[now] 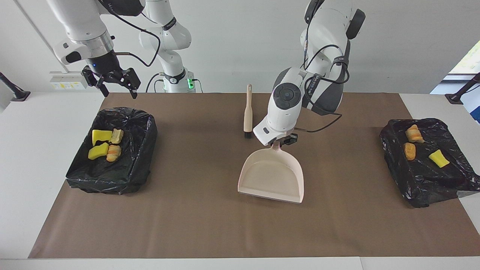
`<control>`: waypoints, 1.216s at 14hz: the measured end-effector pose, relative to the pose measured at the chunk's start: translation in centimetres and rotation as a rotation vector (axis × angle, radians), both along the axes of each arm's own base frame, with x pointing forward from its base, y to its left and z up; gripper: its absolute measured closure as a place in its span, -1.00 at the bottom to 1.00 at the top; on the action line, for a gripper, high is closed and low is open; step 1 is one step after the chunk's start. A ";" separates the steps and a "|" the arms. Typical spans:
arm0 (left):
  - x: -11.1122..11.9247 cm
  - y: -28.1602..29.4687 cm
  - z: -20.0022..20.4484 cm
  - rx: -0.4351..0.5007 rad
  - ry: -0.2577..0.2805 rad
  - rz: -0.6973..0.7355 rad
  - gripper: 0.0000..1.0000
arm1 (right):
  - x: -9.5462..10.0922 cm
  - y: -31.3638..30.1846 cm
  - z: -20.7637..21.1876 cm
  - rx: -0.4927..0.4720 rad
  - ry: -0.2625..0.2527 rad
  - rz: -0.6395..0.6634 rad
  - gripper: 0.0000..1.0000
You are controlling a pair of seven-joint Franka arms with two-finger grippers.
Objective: Sweep and dump trash in bin
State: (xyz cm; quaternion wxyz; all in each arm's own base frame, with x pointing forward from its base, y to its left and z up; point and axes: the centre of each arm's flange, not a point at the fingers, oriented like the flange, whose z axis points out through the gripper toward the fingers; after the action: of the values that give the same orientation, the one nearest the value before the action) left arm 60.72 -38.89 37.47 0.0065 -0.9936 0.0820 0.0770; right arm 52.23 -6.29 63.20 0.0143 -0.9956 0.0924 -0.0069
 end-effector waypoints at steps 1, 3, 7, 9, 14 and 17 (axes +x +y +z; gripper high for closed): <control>0.1 -0.5 -0.9 -0.003 -0.002 0.000 0.34 | 0.0 -0.2 0.0 0.002 -0.001 -0.002 -1.00; 0.1 -1.0 -1.7 -0.009 -0.009 -0.006 0.34 | 0.2 0.5 0.1 0.000 -0.013 0.011 -1.00; -0.1 -1.5 -2.0 -0.014 -0.017 -0.012 0.34 | 0.5 1.5 0.3 -0.003 -0.031 0.028 -1.00; -0.1 -1.3 -2.5 -0.011 -0.018 -0.009 0.25 | 0.5 1.5 0.3 -0.003 -0.031 0.028 -1.00; 0.1 -0.6 -1.2 -0.010 -0.037 0.000 -0.67 | 0.5 1.5 0.3 -0.003 -0.031 0.028 -1.00; 0.4 4.5 3.7 -0.005 -0.076 0.055 -1.00 | 0.5 1.5 0.3 -0.003 -0.031 0.028 -1.00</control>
State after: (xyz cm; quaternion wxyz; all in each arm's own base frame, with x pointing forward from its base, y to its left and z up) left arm 61.16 -34.36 41.21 0.0051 -0.9978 0.0542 0.0390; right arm 52.71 -4.78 63.51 0.0141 -0.9966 0.0782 -0.0222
